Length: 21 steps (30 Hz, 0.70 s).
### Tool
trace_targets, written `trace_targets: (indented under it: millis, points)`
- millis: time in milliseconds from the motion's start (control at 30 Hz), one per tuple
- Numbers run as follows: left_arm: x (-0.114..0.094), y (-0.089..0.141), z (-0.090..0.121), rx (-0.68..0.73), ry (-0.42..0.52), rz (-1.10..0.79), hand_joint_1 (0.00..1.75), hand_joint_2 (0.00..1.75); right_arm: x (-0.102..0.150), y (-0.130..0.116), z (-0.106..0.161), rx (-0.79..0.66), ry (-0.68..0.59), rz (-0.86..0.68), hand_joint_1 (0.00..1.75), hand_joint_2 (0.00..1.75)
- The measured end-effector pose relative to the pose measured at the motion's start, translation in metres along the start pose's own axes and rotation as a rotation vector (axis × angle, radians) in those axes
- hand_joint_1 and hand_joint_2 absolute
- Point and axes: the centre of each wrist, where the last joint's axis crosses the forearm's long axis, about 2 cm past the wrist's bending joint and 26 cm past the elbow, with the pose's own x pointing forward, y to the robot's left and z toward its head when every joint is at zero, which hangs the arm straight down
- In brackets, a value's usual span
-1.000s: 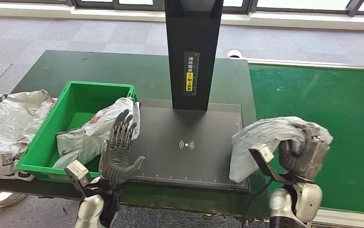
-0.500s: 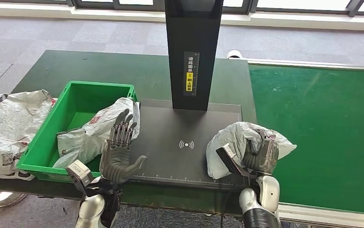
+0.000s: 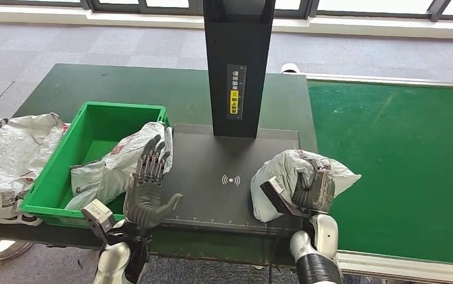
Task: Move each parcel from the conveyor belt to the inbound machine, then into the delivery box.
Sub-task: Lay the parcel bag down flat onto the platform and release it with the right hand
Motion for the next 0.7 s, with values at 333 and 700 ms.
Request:
trace_targets:
  millis: [333,700]
  points:
    - [0.000,-0.001,-0.001,-0.005,-0.002,0.002,0.00,1.75,0.004,0.013,0.010,-0.077,-0.047,-0.288,0.00,0.87]
    - [-0.001,-0.002,-0.001,-0.010,0.006,-0.017,0.00,1.75,0.025,0.030,0.015,0.032,0.052,-0.777,0.00,0.00]
